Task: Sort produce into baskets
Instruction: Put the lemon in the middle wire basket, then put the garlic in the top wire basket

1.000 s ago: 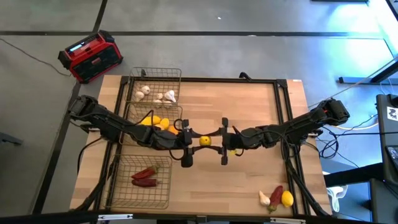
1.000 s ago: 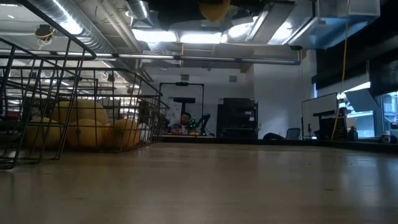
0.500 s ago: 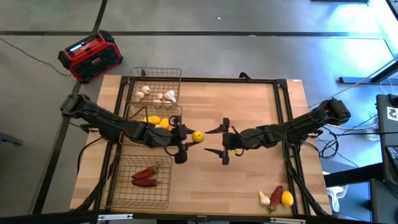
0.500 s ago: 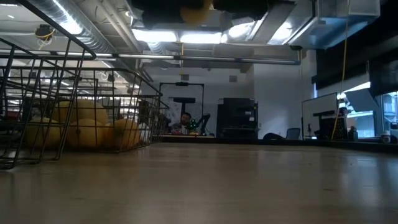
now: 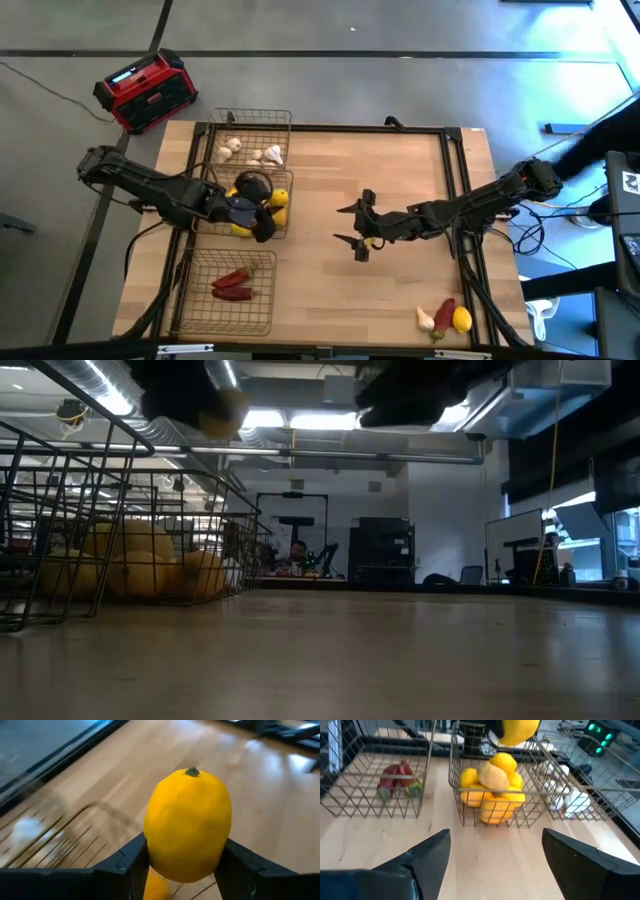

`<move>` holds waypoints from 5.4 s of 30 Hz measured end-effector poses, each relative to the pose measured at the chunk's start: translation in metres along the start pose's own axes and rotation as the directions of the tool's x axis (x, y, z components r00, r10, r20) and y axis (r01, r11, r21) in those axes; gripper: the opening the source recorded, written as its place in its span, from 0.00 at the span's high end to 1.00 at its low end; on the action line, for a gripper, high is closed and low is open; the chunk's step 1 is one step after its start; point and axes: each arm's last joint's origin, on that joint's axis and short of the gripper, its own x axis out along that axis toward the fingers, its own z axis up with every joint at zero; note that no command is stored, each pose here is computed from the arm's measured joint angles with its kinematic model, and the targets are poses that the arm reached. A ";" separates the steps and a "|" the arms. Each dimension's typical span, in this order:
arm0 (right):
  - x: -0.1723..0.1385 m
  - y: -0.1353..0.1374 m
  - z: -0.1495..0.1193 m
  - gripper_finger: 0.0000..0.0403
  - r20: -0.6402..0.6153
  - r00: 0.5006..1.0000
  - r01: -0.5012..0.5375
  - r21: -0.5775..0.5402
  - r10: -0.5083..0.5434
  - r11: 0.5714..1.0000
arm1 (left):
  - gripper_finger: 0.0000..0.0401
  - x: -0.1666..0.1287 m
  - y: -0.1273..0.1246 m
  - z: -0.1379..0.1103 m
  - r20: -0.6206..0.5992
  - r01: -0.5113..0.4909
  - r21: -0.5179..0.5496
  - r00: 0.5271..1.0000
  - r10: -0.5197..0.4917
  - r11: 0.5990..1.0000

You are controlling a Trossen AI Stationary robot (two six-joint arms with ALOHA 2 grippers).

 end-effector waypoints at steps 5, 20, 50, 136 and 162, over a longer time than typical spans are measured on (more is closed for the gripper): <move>0.005 0.002 -0.006 0.24 -0.028 1.000 0.002 -0.013 -0.002 1.000 | 0.56 0.000 0.013 -0.010 -0.093 -0.121 -0.075 0.989 0.114 0.990; 0.008 0.003 -0.008 0.24 -0.041 0.999 0.002 -0.020 -0.003 1.000 | 0.56 0.034 0.035 -0.024 -0.286 -0.419 -0.171 0.887 0.362 0.892; 0.008 0.003 -0.009 0.24 -0.046 0.999 0.002 -0.023 -0.003 1.000 | 0.30 0.093 0.043 -0.045 -0.431 -0.568 -0.002 0.743 0.512 0.823; -0.058 0.129 -0.150 0.78 -0.863 0.068 0.401 0.483 0.501 0.778 | 0.29 0.039 -0.003 -0.020 -0.116 -0.202 0.016 0.972 0.203 0.979; -0.059 0.068 -0.112 0.99 -0.855 0.506 0.248 0.267 0.111 0.931 | 0.29 0.039 -0.004 -0.019 -0.107 -0.195 0.007 0.975 0.194 0.981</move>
